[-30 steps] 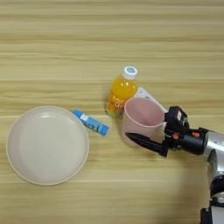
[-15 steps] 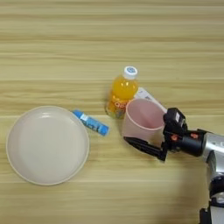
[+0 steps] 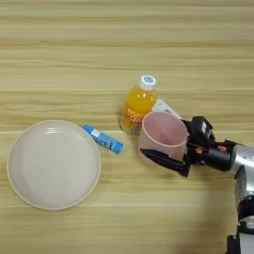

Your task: Move the objects on the table

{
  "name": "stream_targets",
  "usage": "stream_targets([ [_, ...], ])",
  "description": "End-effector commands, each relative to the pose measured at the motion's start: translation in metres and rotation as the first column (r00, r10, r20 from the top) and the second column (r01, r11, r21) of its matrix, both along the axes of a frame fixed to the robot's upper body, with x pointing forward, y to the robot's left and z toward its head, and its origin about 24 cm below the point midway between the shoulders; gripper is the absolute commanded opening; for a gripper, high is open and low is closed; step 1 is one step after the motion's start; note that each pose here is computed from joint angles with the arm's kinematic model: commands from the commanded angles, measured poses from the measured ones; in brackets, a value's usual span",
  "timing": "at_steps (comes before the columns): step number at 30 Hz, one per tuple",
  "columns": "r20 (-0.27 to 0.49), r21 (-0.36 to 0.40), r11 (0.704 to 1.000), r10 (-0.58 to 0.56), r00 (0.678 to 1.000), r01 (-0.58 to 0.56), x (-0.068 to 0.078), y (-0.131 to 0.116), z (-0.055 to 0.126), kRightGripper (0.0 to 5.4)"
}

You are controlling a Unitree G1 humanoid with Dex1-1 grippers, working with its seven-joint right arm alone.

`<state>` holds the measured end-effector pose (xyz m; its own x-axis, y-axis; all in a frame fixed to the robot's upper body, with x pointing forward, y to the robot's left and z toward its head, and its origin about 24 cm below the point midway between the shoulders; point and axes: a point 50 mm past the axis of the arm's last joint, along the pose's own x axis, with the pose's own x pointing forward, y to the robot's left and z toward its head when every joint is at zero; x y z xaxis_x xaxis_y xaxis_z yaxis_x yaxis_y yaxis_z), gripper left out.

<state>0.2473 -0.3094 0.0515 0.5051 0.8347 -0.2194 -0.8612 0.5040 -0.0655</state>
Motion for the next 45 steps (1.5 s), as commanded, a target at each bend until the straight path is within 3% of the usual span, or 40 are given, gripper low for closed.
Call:
stream_targets([
  [1, 0.146, -0.043, 0.999, -0.01, 0.989, 0.016, 0.015, -0.007, 0.039, 5.39],
  [21, 0.211, -0.045, 0.999, 0.01, 0.978, -0.001, 0.013, -0.01, 0.057, 5.39],
  [30, 0.272, -0.022, 0.999, 0.033, 0.962, -0.028, 0.013, -0.008, 0.076, 5.39],
  [37, 0.354, -0.013, 0.994, 0.105, 0.929, -0.107, 0.005, 0.003, 0.098, 5.39],
  [45, 0.455, -0.045, 0.968, 0.24, 0.858, -0.247, -0.017, 0.039, 0.121, 5.39],
])
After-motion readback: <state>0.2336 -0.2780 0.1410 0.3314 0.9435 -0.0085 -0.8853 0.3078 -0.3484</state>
